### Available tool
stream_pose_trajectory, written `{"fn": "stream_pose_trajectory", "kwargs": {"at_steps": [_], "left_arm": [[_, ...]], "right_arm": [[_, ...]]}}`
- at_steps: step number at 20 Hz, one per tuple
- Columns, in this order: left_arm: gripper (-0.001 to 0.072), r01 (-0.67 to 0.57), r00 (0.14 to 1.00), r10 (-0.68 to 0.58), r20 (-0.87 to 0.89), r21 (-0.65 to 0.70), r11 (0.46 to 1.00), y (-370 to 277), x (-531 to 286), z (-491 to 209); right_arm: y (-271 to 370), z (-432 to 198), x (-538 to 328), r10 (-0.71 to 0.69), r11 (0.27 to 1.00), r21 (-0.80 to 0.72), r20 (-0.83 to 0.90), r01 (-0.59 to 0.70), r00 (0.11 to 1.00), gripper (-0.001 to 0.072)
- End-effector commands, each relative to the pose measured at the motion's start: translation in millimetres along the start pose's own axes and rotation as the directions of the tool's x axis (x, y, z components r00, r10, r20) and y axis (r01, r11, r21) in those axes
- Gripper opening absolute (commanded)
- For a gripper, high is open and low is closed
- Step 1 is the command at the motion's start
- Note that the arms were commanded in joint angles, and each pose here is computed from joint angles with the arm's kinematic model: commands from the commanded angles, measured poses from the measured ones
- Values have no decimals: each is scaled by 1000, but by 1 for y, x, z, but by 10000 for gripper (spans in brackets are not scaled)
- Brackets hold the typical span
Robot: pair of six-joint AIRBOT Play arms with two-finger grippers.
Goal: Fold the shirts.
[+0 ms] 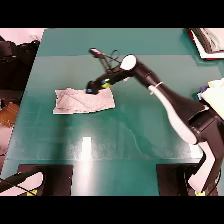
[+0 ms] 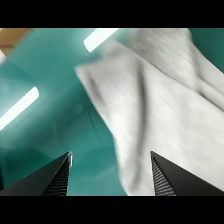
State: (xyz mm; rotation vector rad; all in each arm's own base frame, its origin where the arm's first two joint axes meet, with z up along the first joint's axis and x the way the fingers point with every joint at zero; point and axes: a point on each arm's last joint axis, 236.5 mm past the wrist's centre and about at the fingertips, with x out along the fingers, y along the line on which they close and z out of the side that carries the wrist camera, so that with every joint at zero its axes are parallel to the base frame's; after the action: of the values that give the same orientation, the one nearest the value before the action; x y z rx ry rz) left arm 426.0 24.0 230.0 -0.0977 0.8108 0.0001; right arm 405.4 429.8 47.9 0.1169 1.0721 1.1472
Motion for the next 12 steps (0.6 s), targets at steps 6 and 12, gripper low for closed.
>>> {"fn": "stream_pose_trajectory", "kwargs": {"at_steps": [6, 12], "left_arm": [[22, 33, 999, -33, -3, -5, 999, -7, -1, -1], [22, 39, 999, -39, -15, -6, 999, -9, 0, -3]], "right_arm": [[-123, -78, -51, 54, 853, 522, -49, -21, 997, 561], [-118, -78, 4, 123, 828, 556, -42, -79, 992, 561]]}}
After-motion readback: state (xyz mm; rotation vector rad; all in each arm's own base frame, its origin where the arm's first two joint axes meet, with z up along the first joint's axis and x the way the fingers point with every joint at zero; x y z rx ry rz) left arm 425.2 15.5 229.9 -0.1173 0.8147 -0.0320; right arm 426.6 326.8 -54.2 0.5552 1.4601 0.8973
